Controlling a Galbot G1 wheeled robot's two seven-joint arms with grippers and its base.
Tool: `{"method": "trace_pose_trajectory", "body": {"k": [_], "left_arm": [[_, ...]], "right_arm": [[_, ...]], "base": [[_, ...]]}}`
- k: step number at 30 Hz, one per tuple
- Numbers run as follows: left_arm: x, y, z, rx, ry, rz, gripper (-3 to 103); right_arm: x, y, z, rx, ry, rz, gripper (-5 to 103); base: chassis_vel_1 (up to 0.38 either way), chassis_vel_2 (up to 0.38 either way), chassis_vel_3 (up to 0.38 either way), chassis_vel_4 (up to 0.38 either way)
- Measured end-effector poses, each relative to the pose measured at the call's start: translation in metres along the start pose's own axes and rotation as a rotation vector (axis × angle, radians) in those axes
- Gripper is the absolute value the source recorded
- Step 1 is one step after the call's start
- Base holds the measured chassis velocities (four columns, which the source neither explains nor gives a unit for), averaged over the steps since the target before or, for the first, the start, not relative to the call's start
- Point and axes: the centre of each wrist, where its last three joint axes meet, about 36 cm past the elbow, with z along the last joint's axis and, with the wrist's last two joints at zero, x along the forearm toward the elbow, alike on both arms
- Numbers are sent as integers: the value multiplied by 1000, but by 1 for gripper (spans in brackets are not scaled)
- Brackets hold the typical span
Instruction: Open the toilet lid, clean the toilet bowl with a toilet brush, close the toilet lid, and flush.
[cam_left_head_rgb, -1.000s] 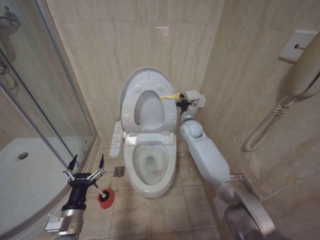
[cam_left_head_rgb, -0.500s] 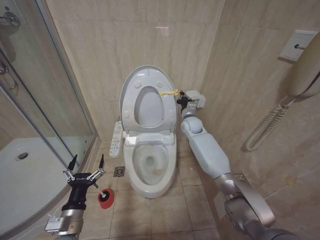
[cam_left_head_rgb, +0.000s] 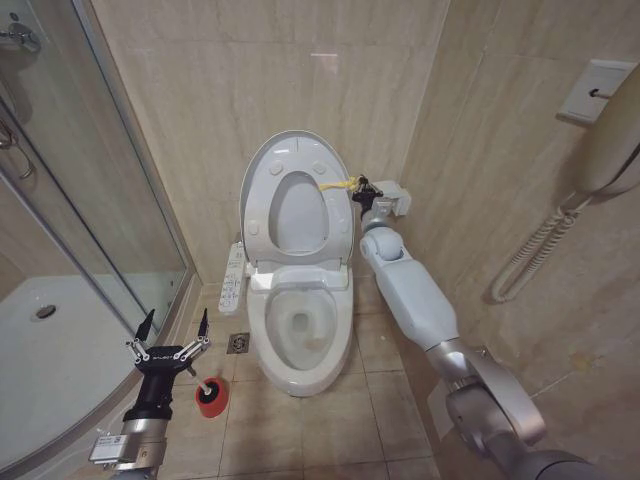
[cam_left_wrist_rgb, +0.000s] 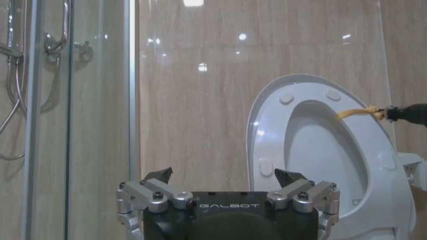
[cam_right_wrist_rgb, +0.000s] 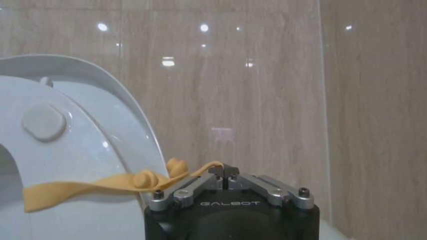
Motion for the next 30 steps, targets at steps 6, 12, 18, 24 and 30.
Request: {"method": "trace_pose_trajectory", "body": {"k": [6, 12, 18, 24, 30], "left_arm": [[0, 0, 0, 0, 0, 0, 100], [0, 0, 0, 0, 0, 0, 100], [0, 0, 0, 0, 0, 0, 100], [0, 0, 0, 0, 0, 0, 100], [0, 0, 0, 0, 0, 0, 100]], "right_arm": [[21, -12, 1, 17, 10, 4, 0], [50, -19, 10, 30, 32, -16, 2], [63, -20, 9, 26, 30, -23, 29], [70, -19, 1, 19, 23, -26, 29], [88, -20, 0, 20, 33, -40, 61]], "base": [[0, 0, 0, 0], [0, 0, 0, 0], [0, 0, 0, 0], [0, 0, 0, 0], [0, 0, 0, 0]]}}
